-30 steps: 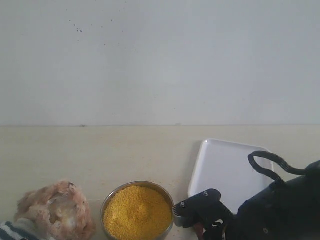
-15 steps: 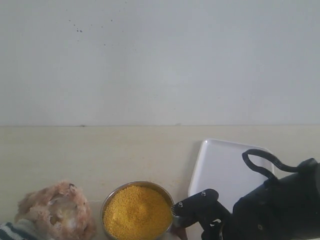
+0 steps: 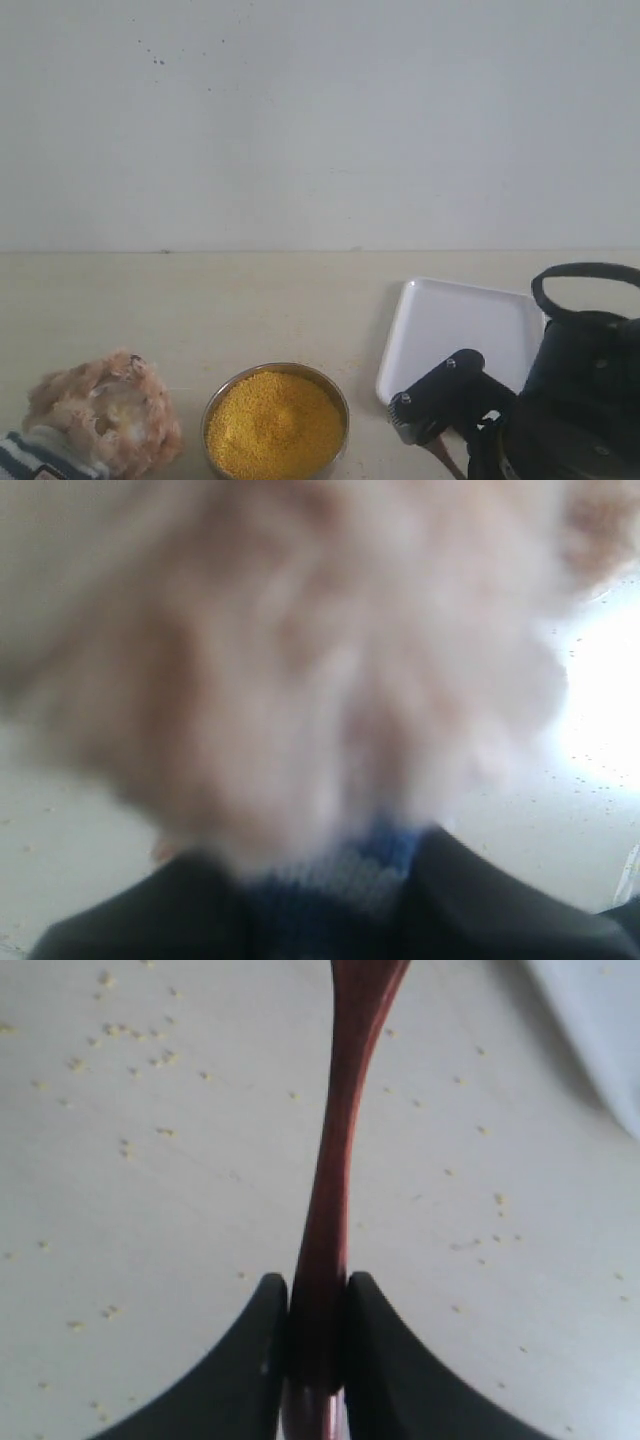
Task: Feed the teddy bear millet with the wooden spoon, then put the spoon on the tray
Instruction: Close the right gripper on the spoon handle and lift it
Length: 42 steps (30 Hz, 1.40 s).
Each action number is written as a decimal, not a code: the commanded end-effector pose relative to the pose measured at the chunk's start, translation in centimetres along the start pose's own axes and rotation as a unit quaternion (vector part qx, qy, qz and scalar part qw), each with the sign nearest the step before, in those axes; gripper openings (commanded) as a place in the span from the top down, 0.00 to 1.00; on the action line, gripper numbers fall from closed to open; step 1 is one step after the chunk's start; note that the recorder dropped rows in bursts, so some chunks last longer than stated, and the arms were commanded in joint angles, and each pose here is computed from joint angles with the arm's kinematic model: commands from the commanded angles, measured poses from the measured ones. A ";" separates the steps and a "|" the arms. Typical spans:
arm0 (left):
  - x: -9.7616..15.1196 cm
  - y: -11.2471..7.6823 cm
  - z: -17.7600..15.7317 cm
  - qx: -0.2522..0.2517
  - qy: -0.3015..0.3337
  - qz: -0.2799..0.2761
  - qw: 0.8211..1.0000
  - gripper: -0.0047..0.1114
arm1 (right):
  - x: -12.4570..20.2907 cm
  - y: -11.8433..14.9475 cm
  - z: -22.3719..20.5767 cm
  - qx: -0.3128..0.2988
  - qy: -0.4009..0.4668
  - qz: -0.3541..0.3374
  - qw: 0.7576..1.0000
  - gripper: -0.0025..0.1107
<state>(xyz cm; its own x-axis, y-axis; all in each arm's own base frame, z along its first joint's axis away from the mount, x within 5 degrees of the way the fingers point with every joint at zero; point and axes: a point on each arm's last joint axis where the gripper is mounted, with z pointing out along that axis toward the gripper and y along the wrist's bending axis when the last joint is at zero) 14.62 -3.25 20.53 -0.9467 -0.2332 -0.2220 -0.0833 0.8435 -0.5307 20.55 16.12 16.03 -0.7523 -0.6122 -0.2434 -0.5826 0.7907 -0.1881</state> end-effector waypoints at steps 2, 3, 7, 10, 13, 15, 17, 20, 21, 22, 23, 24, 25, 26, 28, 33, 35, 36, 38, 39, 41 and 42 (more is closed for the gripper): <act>-0.2 -0.2 -0.2 0.003 -0.007 -0.002 1.000 0.93 | -0.8 -0.2 -4.1 0.026 -0.022 -0.054 0.998 0.94; -0.2 -0.2 -0.2 0.003 -0.007 -0.002 1.000 0.93 | -1.1 0.1 -5.0 0.028 -0.024 -0.071 0.997 0.94; -0.2 -0.2 -0.2 0.003 -0.007 -0.002 1.000 0.93 | -2.8 1.8 -8.6 0.044 -0.019 -0.143 0.989 0.94; -0.2 -0.2 -0.2 0.003 -0.007 -0.002 1.000 0.93 | -4.5 3.1 -10.8 0.065 -0.037 -0.180 0.981 0.94; -0.2 -0.2 -0.2 0.003 -0.007 -0.002 1.000 0.93 | -6.2 3.6 -11.9 0.106 -0.031 -0.203 0.973 0.94; -0.2 -0.2 -0.2 0.003 -0.007 -0.002 1.000 0.93 | -7.2 3.7 -11.8 0.130 -0.005 -0.217 0.967 0.94; -0.4 -0.1 -0.2 0.000 -0.015 -0.002 1.000 0.93 | -8.3 4.3 -10.8 0.136 0.008 -0.242 0.961 0.94; -0.6 0.0 -0.2 -0.005 -0.029 -0.002 1.000 0.93 | -9.4 5.1 -9.2 0.137 0.025 -0.261 0.955 0.94; -0.7 0.0 -0.2 -0.006 -0.033 -0.002 0.999 0.93 | -9.6 5.4 -8.6 0.138 0.031 -0.266 0.954 0.94; -0.8 0.1 -0.2 -0.008 -0.039 -0.002 0.999 0.93 | -9.7 5.9 -8.0 0.138 0.038 -0.274 0.951 0.94; -0.9 0.1 -0.2 -0.010 -0.045 -0.002 0.999 0.93 | -9.8 6.1 -7.7 0.142 0.041 -0.282 0.948 0.94; -1.0 0.1 -0.2 -0.013 -0.052 -0.002 0.999 0.93 | -9.8 6.5 -7.3 0.148 0.045 -0.294 0.943 0.94; -1.1 0.2 -0.2 -0.015 -0.057 -0.002 0.998 0.93 | -9.8 6.9 -6.8 0.152 0.049 -0.302 0.940 0.94; -1.3 0.2 -0.2 -0.018 -0.064 -0.002 0.998 0.93 | -9.8 7.2 -6.4 0.156 0.053 -0.310 0.936 0.94; -1.5 0.3 -0.3 -0.022 -0.076 -0.002 0.997 0.93 | -9.9 7.5 -5.8 0.167 0.058 -0.323 0.930 0.94; -2.1 0.5 -0.4 -0.034 -0.109 -0.002 0.993 0.93 | -10.2 7.7 -4.4 0.187 0.071 -0.339 0.919 0.94; -2.3 0.6 -0.5 -0.040 -0.125 -0.003 0.991 0.93 | -10.2 7.8 -3.9 0.188 0.077 -0.343 0.917 0.94; -2.5 0.7 -0.5 -0.042 -0.132 -0.003 0.990 0.93 | -10.2 7.8 -3.9 0.188 0.077 -0.343 0.917 0.94; -2.7 0.8 -0.6 -0.048 -0.146 -0.003 0.988 0.93 | -10.2 7.9 -3.7 0.188 0.080 -0.344 0.916 0.94; -2.9 0.8 -0.7 -0.051 -0.155 -0.003 0.987 0.93 | -10.2 8.0 -3.5 0.188 0.082 -0.345 0.916 0.94; -3.1 0.9 -0.7 -0.056 -0.168 -0.003 0.984 0.93 | -10.2 8.0 -3.4 0.189 0.084 -0.346 0.915 0.94; -3.2 1.0 -0.8 -0.058 -0.175 -0.003 0.983 0.93 | -10.2 8.0 -3.4 0.189 0.084 -0.346 0.915 0.94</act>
<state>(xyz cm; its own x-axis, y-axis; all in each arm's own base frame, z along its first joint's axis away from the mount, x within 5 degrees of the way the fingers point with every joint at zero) 16.85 -1.66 20.95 -0.8212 -0.3479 -0.4523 -0.1292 0.8854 -0.4465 22.38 28.64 20.12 -0.3027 -0.9331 0.1943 -0.8178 0.1496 -0.5558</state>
